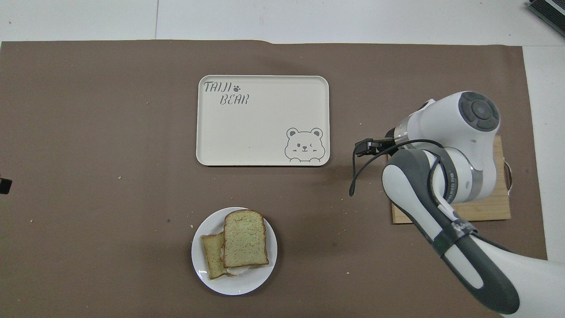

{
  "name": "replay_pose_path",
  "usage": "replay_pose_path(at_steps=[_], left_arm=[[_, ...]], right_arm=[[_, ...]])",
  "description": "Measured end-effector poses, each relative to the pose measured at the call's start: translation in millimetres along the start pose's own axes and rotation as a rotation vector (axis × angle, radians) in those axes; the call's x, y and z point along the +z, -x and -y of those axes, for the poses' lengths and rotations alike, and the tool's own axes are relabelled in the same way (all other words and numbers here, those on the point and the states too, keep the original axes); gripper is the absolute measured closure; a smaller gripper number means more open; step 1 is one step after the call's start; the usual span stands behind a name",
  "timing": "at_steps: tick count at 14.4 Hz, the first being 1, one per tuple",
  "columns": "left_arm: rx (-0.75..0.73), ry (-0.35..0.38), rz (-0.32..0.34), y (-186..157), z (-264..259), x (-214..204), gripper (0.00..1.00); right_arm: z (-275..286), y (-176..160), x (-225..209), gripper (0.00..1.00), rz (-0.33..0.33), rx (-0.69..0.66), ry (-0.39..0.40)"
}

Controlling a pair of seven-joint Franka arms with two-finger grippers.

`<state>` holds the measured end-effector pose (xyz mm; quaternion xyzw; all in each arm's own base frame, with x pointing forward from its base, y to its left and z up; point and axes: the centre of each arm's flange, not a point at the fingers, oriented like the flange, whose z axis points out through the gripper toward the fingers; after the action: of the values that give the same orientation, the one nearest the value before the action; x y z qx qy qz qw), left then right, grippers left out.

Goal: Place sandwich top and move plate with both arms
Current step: 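Open the right gripper and withdraw it back toward the board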

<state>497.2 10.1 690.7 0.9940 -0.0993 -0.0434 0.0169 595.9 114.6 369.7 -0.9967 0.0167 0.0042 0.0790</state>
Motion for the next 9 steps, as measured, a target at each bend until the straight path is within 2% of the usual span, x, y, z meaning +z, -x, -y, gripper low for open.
replay_pose_path(at_steps=[2, 4, 6, 9], left_arm=[[0.0, 0.0, 0.0, 0.0, 0.0, 0.0, 0.0], [0.0, 0.0, 0.0, 0.0, 0.0, 0.0, 0.0], [0.0, 0.0, 0.0, 0.0, 0.0, 0.0, 0.0], [0.0, 0.0, 0.0, 0.0, 0.0, 0.0, 0.0]], right_arm=[[-13.6, -10.6, -20.9, 0.0, -0.04, 0.019, 0.001], [-24.9, -18.2, -52.9, 0.0, -0.072, 0.0, 0.052], [-30.0, -21.7, -91.0, 0.0, -0.084, -0.023, 0.113], [-33.6, -18.2, -145.6, 0.0, -0.096, -0.016, 0.139]])
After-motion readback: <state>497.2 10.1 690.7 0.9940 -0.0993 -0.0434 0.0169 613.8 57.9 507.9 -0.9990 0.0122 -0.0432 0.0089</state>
